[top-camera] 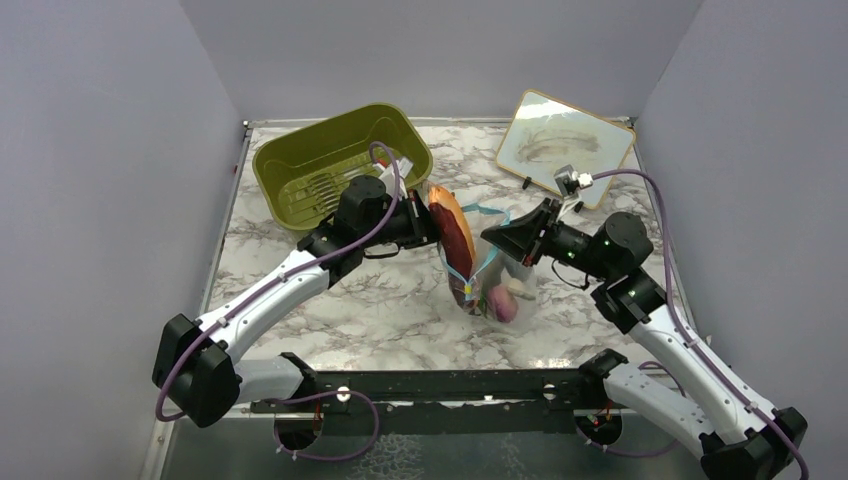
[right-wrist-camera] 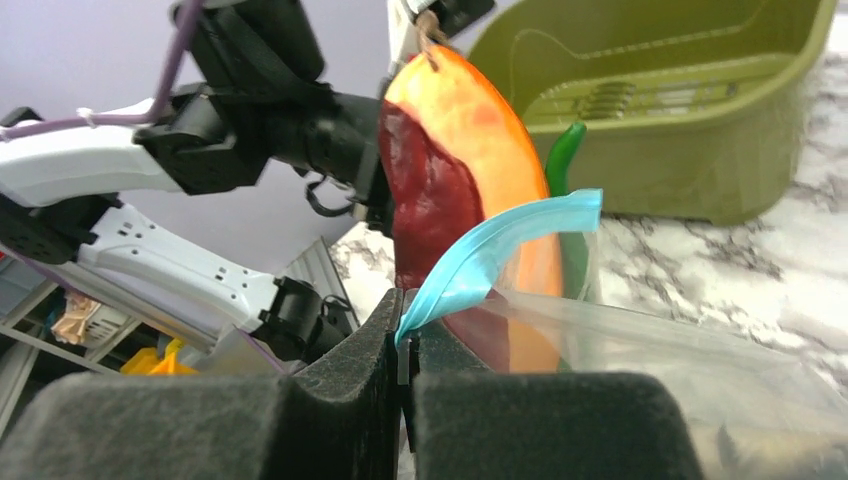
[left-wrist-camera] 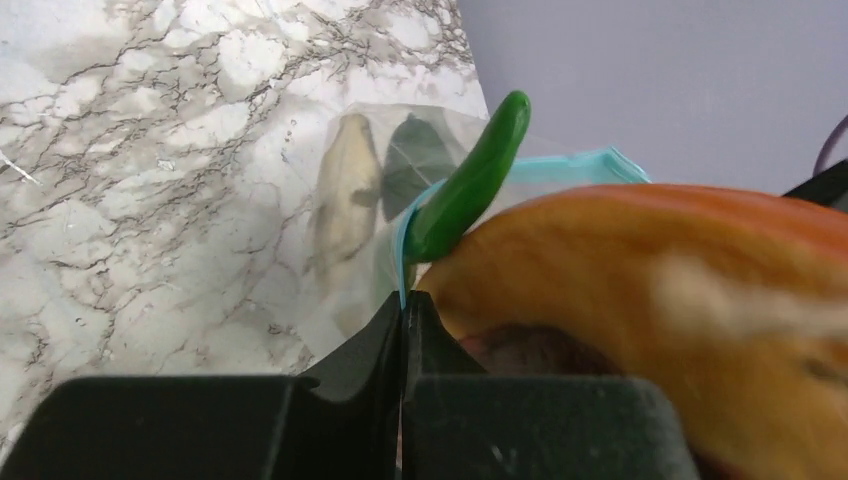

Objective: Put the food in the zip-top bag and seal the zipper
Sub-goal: Adjust the zipper food storage bag at the center of the board.

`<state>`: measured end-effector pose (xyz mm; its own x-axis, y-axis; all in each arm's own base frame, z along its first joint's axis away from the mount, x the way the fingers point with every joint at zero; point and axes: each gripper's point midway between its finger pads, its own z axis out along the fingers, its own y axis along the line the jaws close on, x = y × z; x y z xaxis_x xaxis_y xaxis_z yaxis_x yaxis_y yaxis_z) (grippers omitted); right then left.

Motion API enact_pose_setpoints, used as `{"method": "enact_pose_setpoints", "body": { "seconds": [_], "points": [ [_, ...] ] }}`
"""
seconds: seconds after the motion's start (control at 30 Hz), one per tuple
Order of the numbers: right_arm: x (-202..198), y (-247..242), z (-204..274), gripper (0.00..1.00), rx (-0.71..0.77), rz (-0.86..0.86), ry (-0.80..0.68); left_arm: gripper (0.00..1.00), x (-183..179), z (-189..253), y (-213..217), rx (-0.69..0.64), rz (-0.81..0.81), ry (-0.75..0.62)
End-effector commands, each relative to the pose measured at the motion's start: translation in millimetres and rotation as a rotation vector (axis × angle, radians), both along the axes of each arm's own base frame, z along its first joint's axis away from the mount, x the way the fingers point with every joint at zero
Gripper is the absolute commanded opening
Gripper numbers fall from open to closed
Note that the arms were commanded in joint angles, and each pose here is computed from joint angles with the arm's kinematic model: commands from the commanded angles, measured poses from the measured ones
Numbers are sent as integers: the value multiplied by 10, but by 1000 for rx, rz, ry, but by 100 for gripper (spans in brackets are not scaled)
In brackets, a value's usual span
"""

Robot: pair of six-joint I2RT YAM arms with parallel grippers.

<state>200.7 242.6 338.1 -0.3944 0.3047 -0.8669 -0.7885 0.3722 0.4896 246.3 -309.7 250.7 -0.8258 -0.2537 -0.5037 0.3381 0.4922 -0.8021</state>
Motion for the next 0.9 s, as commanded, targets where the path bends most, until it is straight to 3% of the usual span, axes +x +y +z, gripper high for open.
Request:
{"method": "enact_pose_setpoints", "body": {
  "seconds": [0.0, 0.17, 0.4, 0.67, 0.87],
  "points": [
    [151, -95, -181, 4, -42, -101, 52, 0, -14, 252, 2, -58, -8, -92],
    [310, -321, -727, 23, -176, -286, 308, 0, 84, 307, 79, -42, 47, -174],
    [269, -637, -1117, 38, -324, -461, 539, 0, 148, 45, -6, -16, 33, -118],
    [184, -768, -621, 45, -245, -530, 554, 0, 227, -45, -15, -9, 60, -114],
    [278, -833, -780, 47, -157, -634, 640, 0, 219, -46, -15, -11, 59, -112]
  ]
}}
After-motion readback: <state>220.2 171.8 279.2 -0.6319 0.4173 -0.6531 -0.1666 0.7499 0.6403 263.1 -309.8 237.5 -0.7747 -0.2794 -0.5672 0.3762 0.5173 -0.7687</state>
